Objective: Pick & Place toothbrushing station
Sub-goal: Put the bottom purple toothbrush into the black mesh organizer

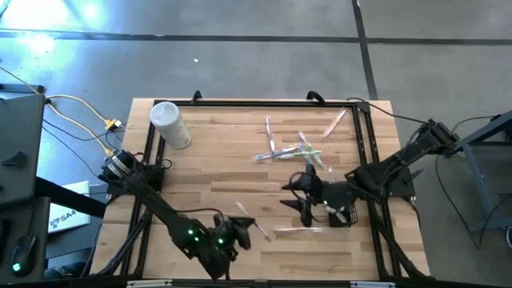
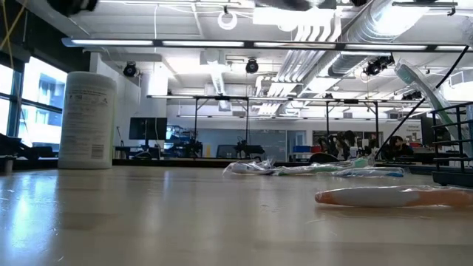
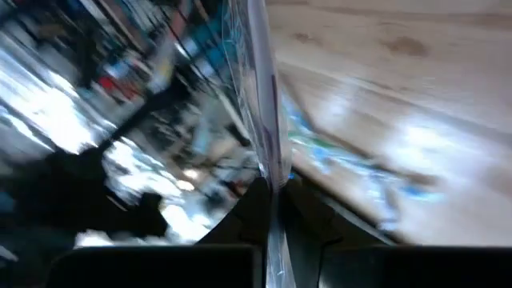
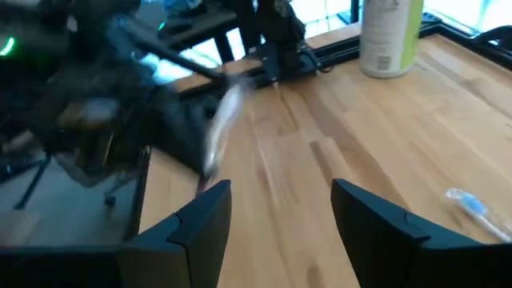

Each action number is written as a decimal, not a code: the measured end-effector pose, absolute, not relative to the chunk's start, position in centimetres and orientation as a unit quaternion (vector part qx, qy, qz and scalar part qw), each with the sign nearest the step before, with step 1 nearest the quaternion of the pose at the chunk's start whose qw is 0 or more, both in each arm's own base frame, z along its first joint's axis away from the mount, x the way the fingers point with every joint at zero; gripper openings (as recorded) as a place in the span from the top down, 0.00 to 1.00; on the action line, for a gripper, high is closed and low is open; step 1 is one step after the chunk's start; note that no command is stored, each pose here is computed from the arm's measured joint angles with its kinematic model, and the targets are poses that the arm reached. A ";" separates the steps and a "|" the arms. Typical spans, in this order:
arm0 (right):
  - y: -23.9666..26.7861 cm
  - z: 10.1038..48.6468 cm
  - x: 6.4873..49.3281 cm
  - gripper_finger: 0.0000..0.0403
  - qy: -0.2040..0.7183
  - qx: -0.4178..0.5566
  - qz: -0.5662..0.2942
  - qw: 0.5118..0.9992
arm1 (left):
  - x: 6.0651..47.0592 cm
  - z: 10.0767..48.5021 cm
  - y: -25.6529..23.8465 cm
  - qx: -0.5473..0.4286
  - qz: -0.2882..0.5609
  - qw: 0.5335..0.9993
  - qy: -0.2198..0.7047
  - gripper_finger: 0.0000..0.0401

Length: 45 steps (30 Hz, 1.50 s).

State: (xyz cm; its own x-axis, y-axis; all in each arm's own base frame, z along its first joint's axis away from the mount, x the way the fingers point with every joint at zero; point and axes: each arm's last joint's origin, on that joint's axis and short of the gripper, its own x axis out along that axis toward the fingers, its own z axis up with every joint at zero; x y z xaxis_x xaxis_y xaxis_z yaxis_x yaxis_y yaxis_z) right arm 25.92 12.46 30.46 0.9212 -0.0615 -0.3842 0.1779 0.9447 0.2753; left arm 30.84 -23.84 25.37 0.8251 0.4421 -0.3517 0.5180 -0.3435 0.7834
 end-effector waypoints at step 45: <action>13.3 26.0 32.4 0.49 0.181 0.111 0.118 0.970 | 35.2 25.4 -23.5 0.891 -0.101 0.399 0.190 0.96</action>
State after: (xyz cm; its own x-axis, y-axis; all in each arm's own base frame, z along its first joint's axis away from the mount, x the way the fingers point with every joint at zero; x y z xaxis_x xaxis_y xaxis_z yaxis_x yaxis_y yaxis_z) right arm 32.36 13.28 26.04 0.9063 0.2699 -0.3253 -0.1896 0.9474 0.2577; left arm 35.18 -23.47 25.35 0.9073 0.2587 -0.3315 0.4196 -0.6098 0.6724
